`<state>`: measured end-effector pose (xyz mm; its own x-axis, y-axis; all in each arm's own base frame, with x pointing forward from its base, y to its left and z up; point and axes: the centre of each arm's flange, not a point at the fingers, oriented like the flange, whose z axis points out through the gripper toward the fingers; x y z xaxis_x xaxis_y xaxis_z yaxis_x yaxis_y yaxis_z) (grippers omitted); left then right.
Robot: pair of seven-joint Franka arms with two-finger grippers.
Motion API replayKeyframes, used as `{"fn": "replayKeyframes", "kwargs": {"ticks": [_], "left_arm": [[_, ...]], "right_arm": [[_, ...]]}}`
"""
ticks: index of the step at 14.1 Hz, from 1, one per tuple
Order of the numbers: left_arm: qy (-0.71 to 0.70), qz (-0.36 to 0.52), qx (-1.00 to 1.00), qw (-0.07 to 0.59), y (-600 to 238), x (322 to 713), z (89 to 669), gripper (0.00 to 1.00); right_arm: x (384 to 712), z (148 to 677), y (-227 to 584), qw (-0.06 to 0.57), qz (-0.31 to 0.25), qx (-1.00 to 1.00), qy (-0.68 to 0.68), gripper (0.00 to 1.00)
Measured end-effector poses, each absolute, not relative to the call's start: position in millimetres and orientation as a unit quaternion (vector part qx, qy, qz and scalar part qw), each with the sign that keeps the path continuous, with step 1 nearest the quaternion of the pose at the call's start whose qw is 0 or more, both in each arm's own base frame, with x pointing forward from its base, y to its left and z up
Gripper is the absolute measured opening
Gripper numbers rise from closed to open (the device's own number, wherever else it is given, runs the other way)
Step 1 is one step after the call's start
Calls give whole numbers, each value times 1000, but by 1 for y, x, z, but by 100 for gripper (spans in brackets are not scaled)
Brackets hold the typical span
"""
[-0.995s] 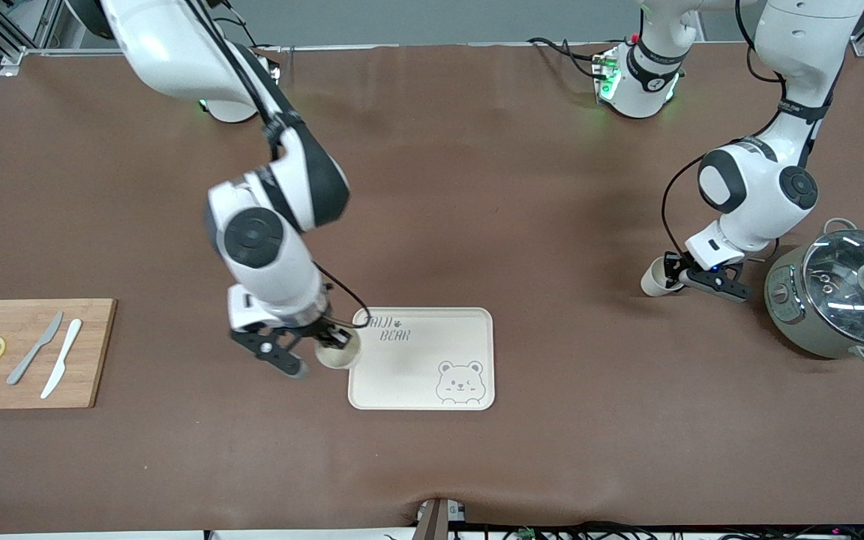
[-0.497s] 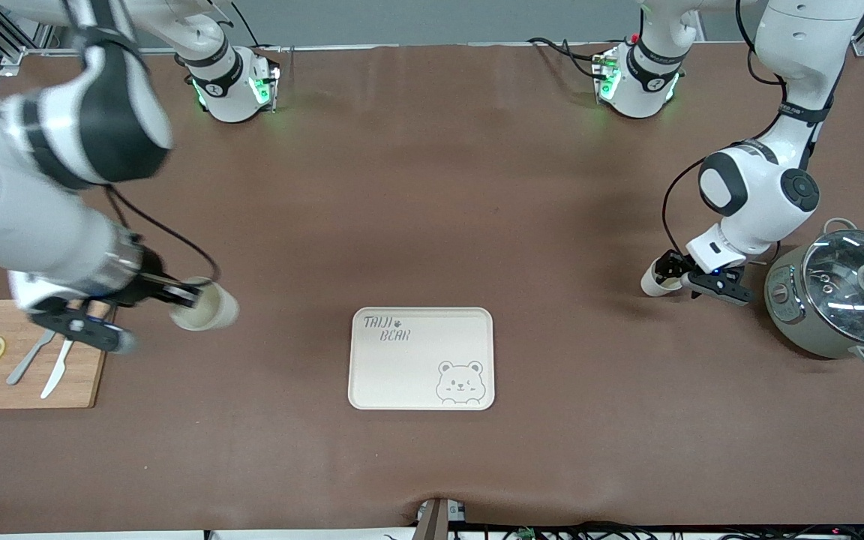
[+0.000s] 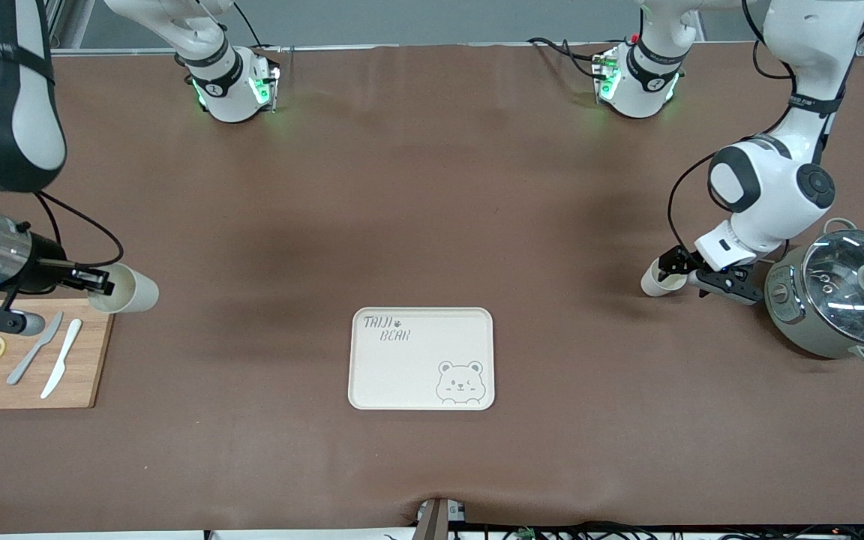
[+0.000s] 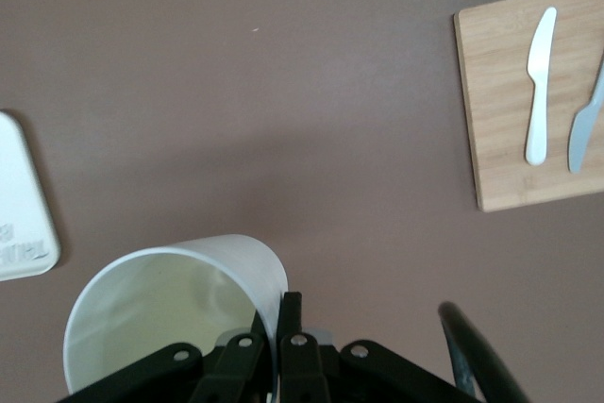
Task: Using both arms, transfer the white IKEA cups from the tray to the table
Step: 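Lower the cups onto the table with both grippers and release, then raise the left gripper away while the right gripper releases its cup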
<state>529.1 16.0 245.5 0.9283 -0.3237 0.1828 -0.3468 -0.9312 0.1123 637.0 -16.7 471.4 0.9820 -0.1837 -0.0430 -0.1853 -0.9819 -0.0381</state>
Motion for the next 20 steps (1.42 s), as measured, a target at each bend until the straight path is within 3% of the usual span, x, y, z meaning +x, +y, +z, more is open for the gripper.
{"fn": "replayKeyframes", "kwargs": {"ticks": [4, 11, 20], "left_arm": [[-143, 73, 983, 87, 29, 556, 295, 100], [-58, 25, 996, 68, -1, 606, 408, 100], [-46, 3, 997, 57, -102, 589, 558, 100]], "right_arm": [[629, 409, -25, 20, 5, -995, 94, 4], [631, 392, -33, 24, -24, -994, 104, 4], [637, 311, -7, 48, -59, -991, 111, 4]]}}
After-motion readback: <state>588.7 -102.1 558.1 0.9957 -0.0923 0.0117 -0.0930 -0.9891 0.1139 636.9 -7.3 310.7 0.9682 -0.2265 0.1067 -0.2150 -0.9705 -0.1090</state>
